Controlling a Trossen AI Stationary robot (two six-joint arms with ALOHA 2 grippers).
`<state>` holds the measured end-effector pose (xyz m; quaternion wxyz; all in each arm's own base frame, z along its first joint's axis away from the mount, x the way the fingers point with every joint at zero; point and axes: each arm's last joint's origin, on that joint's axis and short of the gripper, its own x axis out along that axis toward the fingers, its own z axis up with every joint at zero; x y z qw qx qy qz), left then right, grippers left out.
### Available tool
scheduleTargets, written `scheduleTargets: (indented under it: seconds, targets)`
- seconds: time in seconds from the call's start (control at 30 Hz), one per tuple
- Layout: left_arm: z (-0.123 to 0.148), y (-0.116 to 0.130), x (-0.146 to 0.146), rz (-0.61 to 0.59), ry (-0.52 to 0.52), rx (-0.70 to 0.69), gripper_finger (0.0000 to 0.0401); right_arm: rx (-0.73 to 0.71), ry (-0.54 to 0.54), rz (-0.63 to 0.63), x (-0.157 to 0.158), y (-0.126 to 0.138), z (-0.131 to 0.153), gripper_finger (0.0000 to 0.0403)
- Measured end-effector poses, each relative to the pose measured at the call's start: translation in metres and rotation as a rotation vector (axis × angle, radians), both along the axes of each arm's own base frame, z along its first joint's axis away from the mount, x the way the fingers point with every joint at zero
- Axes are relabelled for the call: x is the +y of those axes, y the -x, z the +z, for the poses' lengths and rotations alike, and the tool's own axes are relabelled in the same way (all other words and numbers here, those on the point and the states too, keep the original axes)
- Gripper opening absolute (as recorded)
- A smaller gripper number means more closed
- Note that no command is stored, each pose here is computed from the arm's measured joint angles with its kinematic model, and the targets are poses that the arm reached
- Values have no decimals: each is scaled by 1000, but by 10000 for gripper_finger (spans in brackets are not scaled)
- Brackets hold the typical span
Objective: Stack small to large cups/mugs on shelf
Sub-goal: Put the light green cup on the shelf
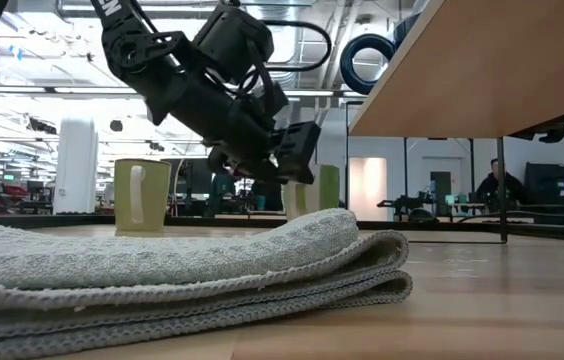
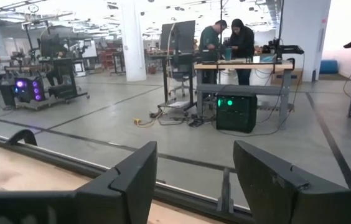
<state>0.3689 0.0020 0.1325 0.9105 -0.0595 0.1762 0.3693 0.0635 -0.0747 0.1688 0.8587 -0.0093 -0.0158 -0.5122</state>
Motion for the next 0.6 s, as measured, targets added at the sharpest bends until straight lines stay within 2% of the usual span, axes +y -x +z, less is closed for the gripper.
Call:
scheduleTargets:
  seconds: [0.33,0.6]
  targets:
    - [-3,3,4,43,-26,45,232,0,0,0,0,0,0,235]
    - [-4,2,13,17,5,56,220,0,0,1,0,0,0,235]
